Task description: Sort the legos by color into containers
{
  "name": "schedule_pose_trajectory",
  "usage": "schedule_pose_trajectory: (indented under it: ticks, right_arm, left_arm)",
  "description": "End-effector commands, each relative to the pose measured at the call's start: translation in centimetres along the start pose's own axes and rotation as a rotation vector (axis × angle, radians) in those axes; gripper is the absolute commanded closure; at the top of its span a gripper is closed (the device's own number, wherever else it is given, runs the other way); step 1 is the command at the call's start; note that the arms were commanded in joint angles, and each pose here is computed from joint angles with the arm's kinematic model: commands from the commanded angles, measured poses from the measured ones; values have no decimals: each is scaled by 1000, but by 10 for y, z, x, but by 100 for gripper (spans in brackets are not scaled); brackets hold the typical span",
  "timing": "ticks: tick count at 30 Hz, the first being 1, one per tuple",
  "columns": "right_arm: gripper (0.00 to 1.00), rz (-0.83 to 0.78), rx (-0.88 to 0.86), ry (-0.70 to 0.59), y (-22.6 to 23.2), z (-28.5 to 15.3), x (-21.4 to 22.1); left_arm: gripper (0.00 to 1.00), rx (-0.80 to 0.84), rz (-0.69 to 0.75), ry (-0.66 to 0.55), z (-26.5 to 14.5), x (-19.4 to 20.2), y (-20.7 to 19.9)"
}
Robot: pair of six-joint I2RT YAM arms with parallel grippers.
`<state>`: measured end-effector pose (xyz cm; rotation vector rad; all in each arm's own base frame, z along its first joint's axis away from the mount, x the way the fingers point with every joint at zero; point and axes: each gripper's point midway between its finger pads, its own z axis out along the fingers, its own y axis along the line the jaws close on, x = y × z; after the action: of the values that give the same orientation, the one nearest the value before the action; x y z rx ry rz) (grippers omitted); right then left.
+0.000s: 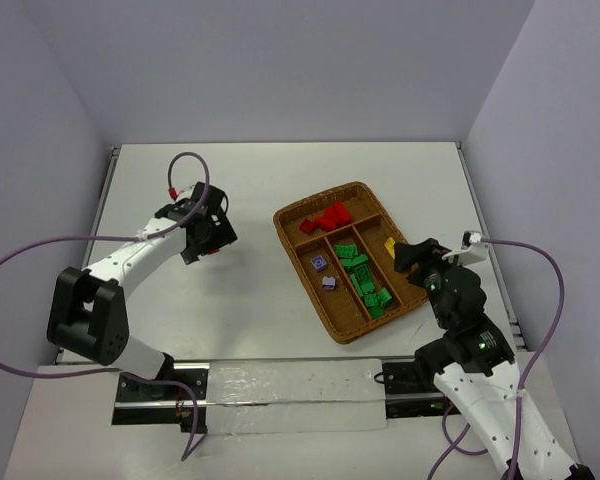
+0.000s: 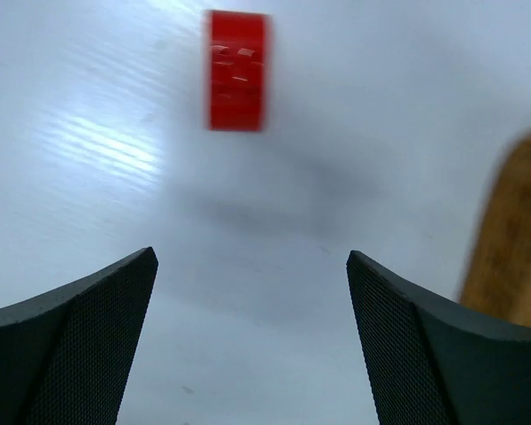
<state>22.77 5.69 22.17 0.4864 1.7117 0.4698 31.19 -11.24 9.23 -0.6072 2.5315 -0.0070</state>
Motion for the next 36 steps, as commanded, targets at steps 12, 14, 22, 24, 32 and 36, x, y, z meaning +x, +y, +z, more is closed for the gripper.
schedule_pose_trajectory:
  ticks: [12,14,22,24,32,36]
  right_arm:
    - [29,19,-69,6,18,7,-2]
    - [29,17,-74,2,20,8,-4]
    - [29,-6,-66,34,20,15,4]
    - [29,-6,-70,33,20,15,4]
    - [29,-4,-44,12,15,15,2]
    - [29,-23,-38,4,14,11,-4]
  left_arm:
    - [6,-76,82,3,83,-29,0]
    - [11,-98,84,13,93,-28,0]
    - [59,-112,50,12,109,-24,-1]
    - [81,-108,50,4,105,-27,-2]
    - [100,146,180,-164,5,-28,-98]
    - [100,350,229,-130,-32,-10,-157]
